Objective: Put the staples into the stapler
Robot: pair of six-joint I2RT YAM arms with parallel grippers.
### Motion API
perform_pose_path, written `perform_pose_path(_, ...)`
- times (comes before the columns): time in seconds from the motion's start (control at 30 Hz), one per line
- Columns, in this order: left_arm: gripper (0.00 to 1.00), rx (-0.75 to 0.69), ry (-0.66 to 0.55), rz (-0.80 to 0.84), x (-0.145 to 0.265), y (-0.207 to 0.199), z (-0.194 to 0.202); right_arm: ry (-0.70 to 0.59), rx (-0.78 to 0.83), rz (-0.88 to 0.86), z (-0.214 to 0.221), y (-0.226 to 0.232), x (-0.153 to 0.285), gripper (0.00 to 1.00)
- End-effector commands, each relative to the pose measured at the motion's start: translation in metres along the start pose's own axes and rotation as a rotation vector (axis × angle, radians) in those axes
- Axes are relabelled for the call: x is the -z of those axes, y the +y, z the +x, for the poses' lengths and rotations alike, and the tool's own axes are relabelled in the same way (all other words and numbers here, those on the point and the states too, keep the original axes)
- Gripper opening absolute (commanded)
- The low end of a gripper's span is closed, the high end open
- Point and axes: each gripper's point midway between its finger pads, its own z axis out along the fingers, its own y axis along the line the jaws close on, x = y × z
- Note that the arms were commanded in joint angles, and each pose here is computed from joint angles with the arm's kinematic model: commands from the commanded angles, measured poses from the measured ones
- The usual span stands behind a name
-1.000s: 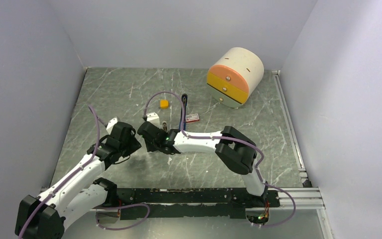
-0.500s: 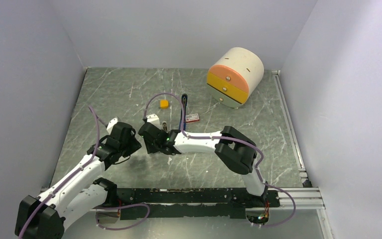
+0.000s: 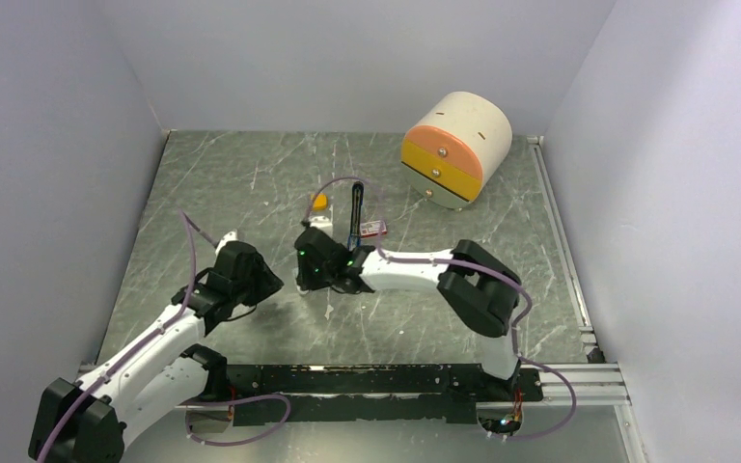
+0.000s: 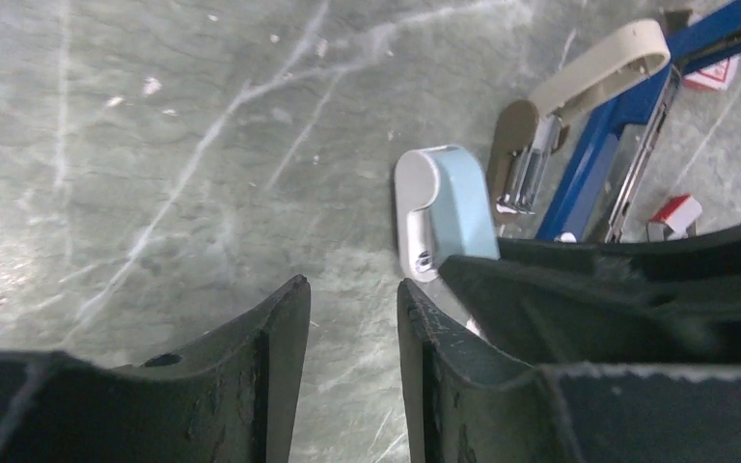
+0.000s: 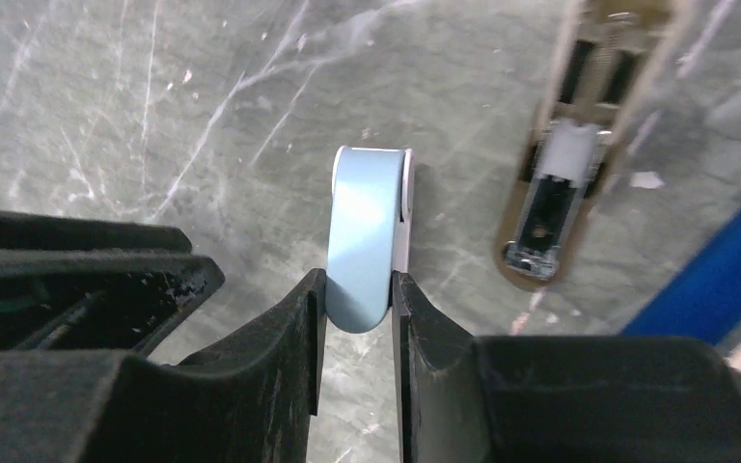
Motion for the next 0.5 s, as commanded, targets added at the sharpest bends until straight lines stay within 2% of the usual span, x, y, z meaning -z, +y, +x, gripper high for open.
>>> perform_pose_path(0.0, 0.43, -0.043, 0.051, 0.202, -0.002, -0.035, 0.010, -0.033, -0.170, -0.166, -0.032, 0.013, 0.023, 0.16)
perform_pose_path(0.13, 0.44, -0.049, 0.101, 0.328, -0.002, -0.057, 0.020, -0.028, -0.233, -0.261, -0.037, 0.020, 0.036, 0.16)
perform_pose_path(0.2, 0.51, -0.030, 0.136, 0.344, -0.005, -0.060, 0.026, -0.027, -0.249, -0.262, -0.037, 0.017, 0.039, 0.16)
perform_pose_path(0.3, 0.53, -0.011, 0.184, 0.366, -0.008, -0.063, 0.035, -0.030, -0.263, -0.254, -0.037, 0.011, 0.041, 0.16)
perform_pose_path(0.37, 0.52, 0.002, 0.189, 0.375, -0.011, -0.064, 0.037, -0.036, -0.268, -0.257, -0.039, 0.010, 0.043, 0.16)
perform_pose_path(0.47, 0.42, 0.011, 0.182, 0.372, -0.014, -0.065, 0.036, -0.041, -0.269, -0.264, -0.039, 0.010, 0.047, 0.16)
